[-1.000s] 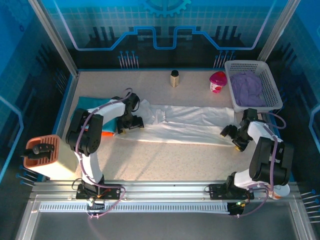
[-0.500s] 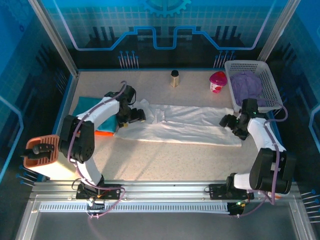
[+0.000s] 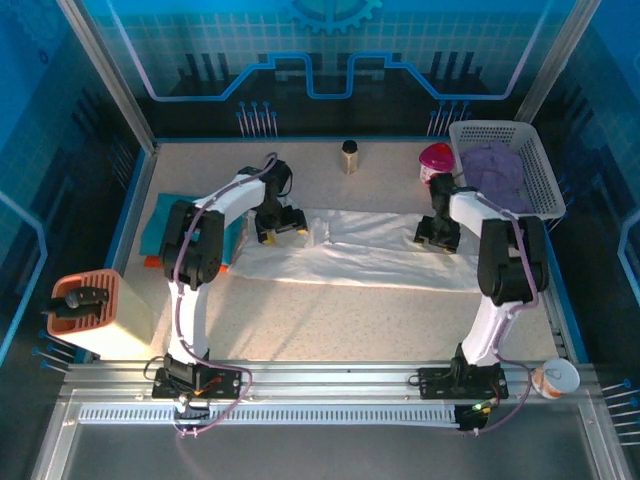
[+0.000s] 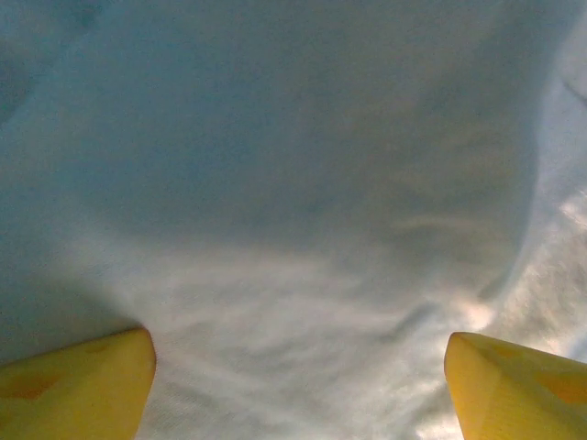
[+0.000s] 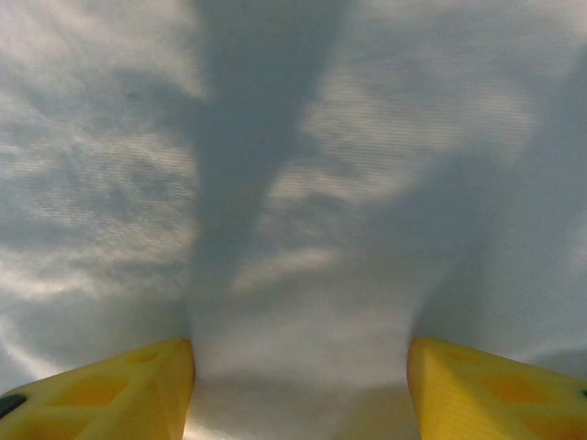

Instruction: Fold and stack the t-shirts

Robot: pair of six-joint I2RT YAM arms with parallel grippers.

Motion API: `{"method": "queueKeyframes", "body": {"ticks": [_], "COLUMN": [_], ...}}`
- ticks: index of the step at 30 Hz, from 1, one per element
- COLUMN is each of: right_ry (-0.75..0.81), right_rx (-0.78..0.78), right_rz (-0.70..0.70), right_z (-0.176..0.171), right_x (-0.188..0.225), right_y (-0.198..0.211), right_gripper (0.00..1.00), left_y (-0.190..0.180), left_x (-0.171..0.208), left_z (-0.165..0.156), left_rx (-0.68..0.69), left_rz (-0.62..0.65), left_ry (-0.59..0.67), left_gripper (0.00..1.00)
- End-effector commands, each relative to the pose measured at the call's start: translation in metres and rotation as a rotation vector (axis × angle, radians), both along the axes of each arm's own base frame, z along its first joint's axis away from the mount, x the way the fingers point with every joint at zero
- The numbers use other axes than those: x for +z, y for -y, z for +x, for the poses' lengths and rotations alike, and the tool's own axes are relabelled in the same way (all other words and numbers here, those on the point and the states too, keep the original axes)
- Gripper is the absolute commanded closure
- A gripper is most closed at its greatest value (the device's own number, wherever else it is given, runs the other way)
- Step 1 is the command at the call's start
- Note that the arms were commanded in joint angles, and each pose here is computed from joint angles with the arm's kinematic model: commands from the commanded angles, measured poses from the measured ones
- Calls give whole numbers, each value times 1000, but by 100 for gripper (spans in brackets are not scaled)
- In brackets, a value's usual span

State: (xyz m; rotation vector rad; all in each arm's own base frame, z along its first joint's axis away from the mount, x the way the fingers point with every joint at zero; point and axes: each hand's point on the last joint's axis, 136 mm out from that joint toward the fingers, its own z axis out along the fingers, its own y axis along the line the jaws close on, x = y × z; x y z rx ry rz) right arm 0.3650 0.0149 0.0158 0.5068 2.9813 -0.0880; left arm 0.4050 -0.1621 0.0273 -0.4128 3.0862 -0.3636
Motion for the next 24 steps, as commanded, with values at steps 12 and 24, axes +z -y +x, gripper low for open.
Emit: {"method": "queueKeyframes", "body": {"ticks": [12, 24], "right_ry": [-206, -184], "right_rx": [280, 248], "right_rz": [-124, 208], "right_z": [-47, -123], "right_x": [7, 8], "right_y": [-64, -177], "right_gripper": [43, 41], "left_y": [7, 21], "left_x": [-17, -13], "left_z": [35, 90], "left_rx": [-166, -237], "left_rz": [76, 15], "left_ry": [-116, 20], "left_gripper": [16, 16]}}
